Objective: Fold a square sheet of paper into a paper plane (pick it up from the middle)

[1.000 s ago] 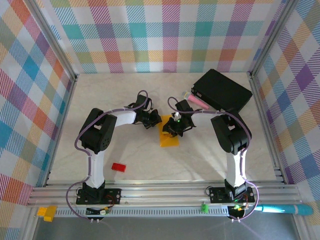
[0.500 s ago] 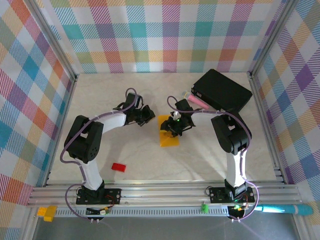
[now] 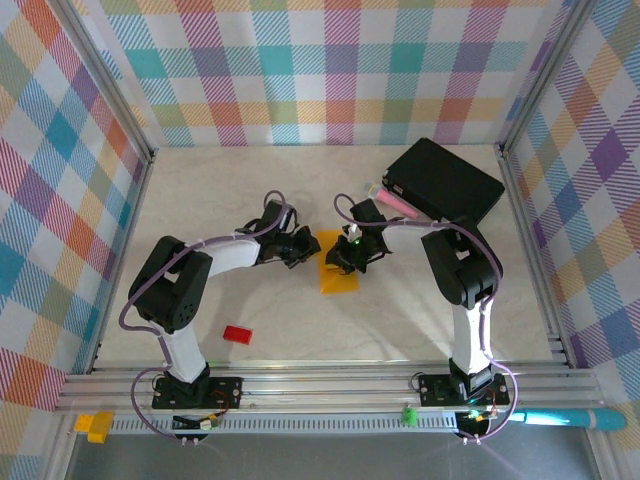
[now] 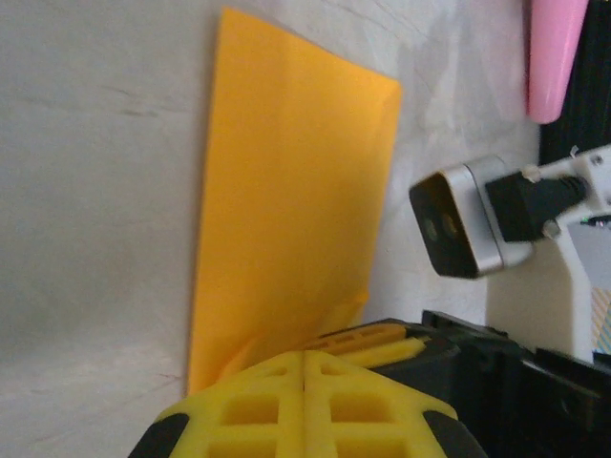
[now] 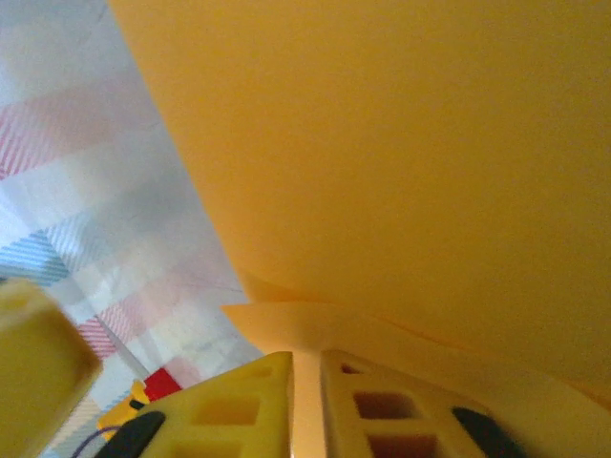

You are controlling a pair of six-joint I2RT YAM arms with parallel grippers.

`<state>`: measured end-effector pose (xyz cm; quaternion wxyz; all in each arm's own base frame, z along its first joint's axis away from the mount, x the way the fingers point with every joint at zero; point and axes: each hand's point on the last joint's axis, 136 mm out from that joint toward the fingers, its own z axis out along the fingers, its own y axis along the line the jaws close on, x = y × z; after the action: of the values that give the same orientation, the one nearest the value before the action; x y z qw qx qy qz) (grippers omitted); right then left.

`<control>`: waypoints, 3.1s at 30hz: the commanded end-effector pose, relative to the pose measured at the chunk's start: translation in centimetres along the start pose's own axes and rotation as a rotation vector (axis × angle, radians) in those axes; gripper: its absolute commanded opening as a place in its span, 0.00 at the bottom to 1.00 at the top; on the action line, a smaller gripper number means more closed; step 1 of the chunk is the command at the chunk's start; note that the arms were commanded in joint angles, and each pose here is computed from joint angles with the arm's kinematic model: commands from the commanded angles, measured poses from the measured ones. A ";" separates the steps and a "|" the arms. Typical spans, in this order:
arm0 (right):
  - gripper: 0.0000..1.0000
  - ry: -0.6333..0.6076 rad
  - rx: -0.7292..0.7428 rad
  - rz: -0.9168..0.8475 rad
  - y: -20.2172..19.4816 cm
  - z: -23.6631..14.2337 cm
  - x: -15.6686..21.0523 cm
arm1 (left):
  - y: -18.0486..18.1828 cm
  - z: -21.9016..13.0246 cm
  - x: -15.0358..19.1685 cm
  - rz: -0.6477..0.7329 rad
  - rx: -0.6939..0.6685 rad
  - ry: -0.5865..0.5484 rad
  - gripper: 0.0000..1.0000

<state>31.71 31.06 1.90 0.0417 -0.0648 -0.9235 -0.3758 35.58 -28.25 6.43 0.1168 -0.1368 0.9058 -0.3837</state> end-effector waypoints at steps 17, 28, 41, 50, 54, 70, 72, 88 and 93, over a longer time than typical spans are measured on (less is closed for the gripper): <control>0.00 0.044 0.188 0.099 -6.0 1.8 1.5 | 3.2 2.1 3.1 -0.033 -0.112 0.077 0.00; 0.00 0.040 0.183 0.100 -5.9 1.8 1.4 | 3.1 1.9 2.9 -0.035 -0.103 0.047 0.00; 0.00 0.041 0.172 0.095 -5.7 1.9 1.4 | 2.9 3.0 2.6 -0.034 -0.072 0.049 0.00; 0.00 0.030 0.059 0.018 -1.9 0.7 0.6 | 7.5 3.1 4.1 -0.059 -0.238 0.082 0.00; 0.02 -0.021 -0.026 -0.102 2.0 -1.9 -0.2 | 8.2 2.7 4.4 -0.045 -0.276 0.089 0.00; 0.03 -0.033 0.038 -0.140 -0.7 -1.7 -0.7 | 7.6 3.0 3.9 -0.025 -0.276 0.096 0.00; 0.03 -0.031 0.053 -0.130 -1.4 -1.4 -0.7 | 7.5 3.0 3.9 -0.022 -0.273 0.097 0.00; 0.02 -0.009 0.188 -0.043 -7.1 0.2 0.8 | 1.7 1.6 2.1 0.037 -0.121 0.059 0.00; 0.02 -0.006 0.215 -0.017 -7.8 0.3 0.9 | -0.1 0.4 2.8 0.035 -0.069 0.041 0.00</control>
<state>32.21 29.06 1.46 -0.0025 -0.0122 -0.9308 -0.3653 33.99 -28.81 3.61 0.0924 -0.1244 0.9299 -0.3335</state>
